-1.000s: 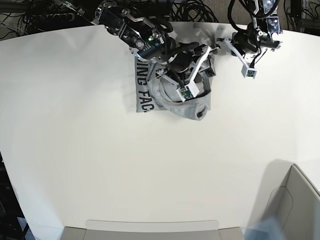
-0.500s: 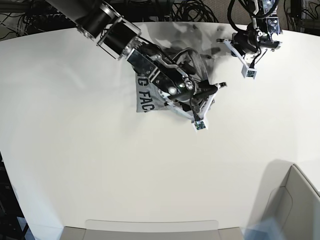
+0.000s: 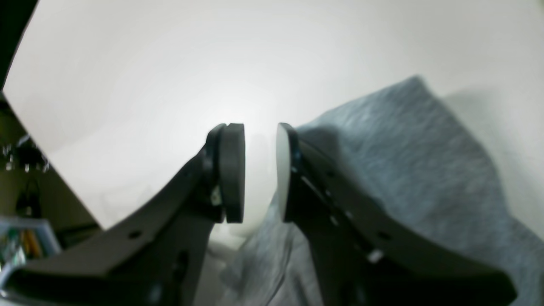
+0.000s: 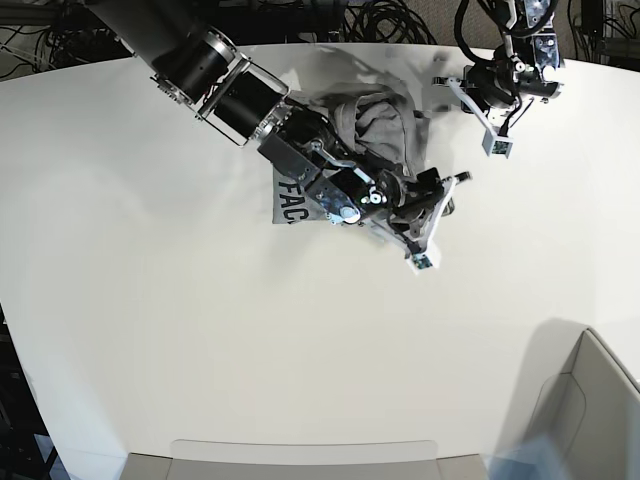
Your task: Fold the T-shirt properly
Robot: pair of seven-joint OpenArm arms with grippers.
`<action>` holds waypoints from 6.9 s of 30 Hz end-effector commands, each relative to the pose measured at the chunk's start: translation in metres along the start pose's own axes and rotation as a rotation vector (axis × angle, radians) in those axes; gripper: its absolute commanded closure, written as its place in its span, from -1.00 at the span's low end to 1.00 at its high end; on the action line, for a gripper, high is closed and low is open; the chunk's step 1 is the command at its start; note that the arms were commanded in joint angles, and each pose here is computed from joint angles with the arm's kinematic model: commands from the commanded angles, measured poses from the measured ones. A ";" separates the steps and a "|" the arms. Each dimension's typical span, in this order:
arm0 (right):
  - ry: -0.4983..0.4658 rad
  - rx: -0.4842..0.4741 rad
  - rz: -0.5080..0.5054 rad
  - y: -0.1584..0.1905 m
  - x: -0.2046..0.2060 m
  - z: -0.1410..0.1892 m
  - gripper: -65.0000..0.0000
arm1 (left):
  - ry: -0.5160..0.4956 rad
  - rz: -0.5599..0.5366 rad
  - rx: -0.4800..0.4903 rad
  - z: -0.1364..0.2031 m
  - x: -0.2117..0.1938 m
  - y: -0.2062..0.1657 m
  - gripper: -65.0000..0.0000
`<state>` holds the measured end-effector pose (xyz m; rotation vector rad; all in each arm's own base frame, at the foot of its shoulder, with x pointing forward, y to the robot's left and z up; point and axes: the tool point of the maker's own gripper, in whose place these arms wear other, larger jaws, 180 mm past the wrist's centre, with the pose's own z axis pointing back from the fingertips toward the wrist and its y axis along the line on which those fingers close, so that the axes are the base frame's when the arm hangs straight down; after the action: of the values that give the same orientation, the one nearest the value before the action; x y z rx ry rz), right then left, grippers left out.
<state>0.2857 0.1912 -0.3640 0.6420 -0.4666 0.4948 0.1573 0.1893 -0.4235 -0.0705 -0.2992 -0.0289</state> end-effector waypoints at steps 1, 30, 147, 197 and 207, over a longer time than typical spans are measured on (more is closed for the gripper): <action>-0.050 0.058 0.038 0.022 0.018 0.007 0.62 | -0.012 -0.010 0.005 0.003 0.003 0.002 0.81; -0.023 -0.103 -0.098 0.025 -0.071 0.046 0.62 | 0.003 -0.001 -0.003 0.002 -0.005 -0.002 0.81; 0.103 -0.161 0.300 -0.066 -0.151 0.064 0.62 | -0.555 -0.064 -0.102 0.011 0.175 -0.042 1.00; -0.161 -0.560 -0.062 -0.175 -0.145 0.207 0.62 | -0.498 0.070 0.251 -0.094 0.047 0.128 1.00; -0.173 -0.520 -0.064 -0.161 -0.138 0.195 0.62 | -0.580 -0.059 0.204 -0.054 0.103 0.118 1.00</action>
<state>0.2110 -0.0883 -0.3836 0.1998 -0.6598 0.2369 0.2839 0.3048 -0.4450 0.1496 -0.9261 -0.0201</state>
